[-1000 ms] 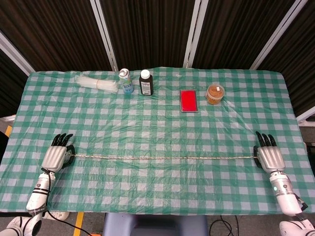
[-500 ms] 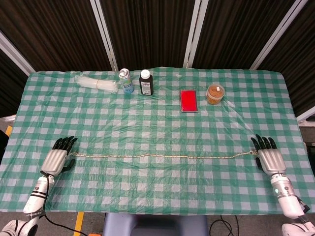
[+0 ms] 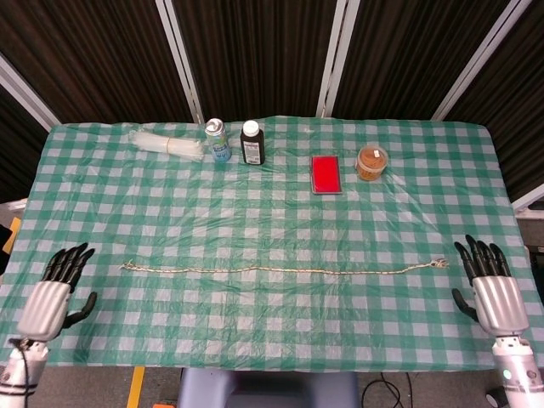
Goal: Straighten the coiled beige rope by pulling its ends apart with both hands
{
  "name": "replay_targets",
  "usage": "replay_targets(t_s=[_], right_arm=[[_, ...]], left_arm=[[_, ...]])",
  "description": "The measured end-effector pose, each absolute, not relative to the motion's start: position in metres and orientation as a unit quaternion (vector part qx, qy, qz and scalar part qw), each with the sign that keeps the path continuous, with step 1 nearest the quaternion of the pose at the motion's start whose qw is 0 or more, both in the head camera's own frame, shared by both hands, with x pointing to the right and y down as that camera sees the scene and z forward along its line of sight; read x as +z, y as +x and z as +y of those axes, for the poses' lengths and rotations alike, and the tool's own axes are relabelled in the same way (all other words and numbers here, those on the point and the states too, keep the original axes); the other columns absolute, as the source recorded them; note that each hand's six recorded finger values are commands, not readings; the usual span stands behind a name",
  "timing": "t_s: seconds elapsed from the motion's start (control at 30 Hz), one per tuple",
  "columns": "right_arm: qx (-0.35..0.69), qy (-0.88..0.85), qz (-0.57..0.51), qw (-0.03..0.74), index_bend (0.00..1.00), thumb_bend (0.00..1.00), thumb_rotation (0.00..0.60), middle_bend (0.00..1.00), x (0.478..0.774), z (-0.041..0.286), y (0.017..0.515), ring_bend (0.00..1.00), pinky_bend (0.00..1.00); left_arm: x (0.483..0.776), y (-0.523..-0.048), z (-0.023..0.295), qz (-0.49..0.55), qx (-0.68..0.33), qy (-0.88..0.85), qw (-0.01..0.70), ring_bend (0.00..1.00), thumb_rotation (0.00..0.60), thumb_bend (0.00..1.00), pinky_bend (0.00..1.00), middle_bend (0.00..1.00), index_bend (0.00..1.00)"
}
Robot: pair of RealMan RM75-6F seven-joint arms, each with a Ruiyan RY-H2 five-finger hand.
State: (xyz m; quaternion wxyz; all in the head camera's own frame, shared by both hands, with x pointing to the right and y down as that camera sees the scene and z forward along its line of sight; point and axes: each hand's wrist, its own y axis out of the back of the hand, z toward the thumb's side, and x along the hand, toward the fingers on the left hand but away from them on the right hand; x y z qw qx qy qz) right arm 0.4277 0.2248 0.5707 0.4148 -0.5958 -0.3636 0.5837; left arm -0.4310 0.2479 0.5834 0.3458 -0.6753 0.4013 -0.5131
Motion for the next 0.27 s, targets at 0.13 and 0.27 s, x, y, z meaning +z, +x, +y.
replay_targets(t_s=[0.13, 0.27], right_arm=[[0.574, -0.595, -0.357, 0.435, 0.0, 0.39, 0.6, 0.0, 0.552, 0.239, 0.42, 0.0, 0.0], [0.562, -0.595, -0.362, 0.446, 0.0, 0.39, 0.6, 0.0, 0.541, 0.246, 0.416, 0.0, 0.0]], left_arm=[[0.571, -0.434, 0.263, 0.384, -0.53, -0.665, 0.359, 0.0, 0.6, 0.45, 0.01, 0.0, 0.0], [0.565, -0.433, 0.268, 0.37, -0.534, -0.665, 0.369, 0.0, 0.6, 0.45, 0.01, 0.0, 0.0]])
